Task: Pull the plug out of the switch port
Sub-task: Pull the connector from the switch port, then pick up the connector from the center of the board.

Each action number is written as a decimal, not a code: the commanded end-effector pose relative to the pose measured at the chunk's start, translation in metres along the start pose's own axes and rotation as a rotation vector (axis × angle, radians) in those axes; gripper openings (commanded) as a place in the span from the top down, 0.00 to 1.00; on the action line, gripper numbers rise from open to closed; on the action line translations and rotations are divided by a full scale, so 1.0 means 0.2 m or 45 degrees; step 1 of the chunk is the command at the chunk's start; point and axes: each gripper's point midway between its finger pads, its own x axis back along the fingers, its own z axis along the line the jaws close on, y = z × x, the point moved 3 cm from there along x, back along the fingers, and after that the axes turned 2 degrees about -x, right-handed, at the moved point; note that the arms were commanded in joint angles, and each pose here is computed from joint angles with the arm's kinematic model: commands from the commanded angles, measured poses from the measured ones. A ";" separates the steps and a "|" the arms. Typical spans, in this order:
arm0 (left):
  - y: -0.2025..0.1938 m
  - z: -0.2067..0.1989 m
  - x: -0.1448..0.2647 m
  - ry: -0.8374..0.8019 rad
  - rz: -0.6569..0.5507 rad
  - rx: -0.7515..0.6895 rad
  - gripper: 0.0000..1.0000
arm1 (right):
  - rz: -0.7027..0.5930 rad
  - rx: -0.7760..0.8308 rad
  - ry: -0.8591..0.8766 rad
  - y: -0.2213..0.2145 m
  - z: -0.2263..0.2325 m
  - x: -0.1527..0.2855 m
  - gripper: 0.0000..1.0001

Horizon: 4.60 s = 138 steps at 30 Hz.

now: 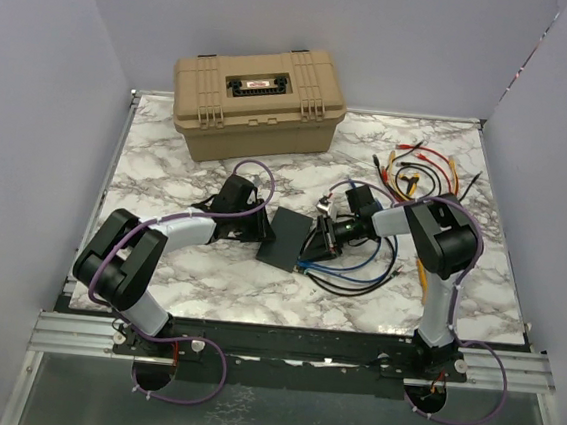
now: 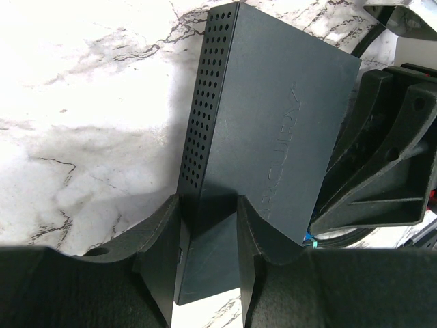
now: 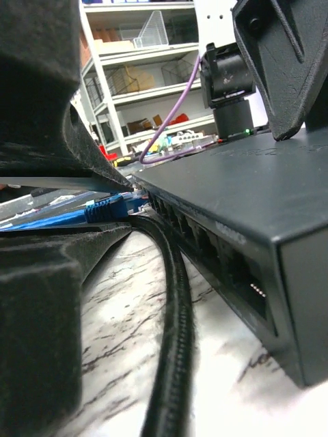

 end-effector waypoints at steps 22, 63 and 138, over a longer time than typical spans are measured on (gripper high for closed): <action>-0.25 0.22 -0.05 0.234 0.243 0.002 0.68 | 0.032 -0.091 -0.149 0.00 -0.17 -0.07 0.98; -0.40 0.57 0.01 0.689 0.260 0.159 1.00 | -0.006 -0.018 -0.324 -0.05 -0.14 0.17 1.00; -0.39 0.49 -0.12 0.516 0.394 0.088 1.00 | -0.326 0.433 -0.527 0.31 0.55 0.49 1.00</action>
